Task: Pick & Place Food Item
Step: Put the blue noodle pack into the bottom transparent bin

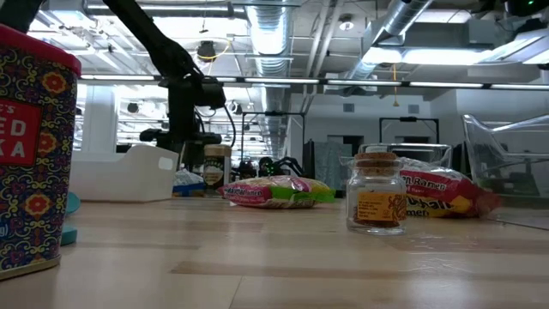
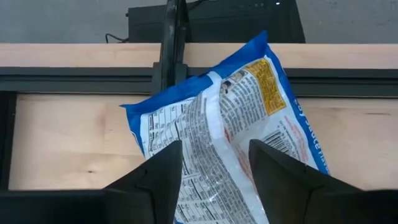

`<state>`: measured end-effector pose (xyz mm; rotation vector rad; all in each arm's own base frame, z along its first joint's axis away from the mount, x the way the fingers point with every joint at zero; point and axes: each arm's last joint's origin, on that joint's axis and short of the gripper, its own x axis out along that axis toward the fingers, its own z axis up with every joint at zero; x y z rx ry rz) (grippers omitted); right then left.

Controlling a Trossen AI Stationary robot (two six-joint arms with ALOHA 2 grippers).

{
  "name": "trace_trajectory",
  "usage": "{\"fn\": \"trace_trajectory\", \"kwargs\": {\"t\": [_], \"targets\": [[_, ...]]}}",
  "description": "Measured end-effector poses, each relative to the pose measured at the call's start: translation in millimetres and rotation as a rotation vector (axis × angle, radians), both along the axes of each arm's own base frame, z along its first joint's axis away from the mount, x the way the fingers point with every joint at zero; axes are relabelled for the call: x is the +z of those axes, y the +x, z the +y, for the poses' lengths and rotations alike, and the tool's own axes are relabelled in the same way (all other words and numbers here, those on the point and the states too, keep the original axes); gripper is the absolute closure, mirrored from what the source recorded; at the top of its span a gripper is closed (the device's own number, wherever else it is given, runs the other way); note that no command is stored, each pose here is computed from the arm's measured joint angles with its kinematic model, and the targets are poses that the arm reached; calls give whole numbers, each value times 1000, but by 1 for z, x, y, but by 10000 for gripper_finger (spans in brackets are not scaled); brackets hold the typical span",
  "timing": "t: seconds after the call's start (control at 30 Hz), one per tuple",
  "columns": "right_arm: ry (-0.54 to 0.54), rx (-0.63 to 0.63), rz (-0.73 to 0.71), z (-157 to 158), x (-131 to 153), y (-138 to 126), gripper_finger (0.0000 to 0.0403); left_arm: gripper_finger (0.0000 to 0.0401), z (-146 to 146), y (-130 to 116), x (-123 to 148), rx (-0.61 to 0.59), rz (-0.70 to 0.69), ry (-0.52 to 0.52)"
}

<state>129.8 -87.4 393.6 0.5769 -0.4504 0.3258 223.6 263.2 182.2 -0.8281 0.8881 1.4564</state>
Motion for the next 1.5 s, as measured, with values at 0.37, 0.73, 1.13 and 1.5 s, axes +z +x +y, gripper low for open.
{"fn": "trace_trajectory", "kwargs": {"t": [0.37,0.73,1.13,1.5], "targets": [[0,0,0,0,0,0,88,248,0,-2,-1,14,-8,-22],[-4,1,1,0,0,0,88,241,0,-1,0,185,-108,-12],[-8,6,4,0,0,0,88,225,2,0,-8,231,-109,-12],[-1,10,6,0,0,0,88,280,3,0,-11,232,-111,-17]]}}
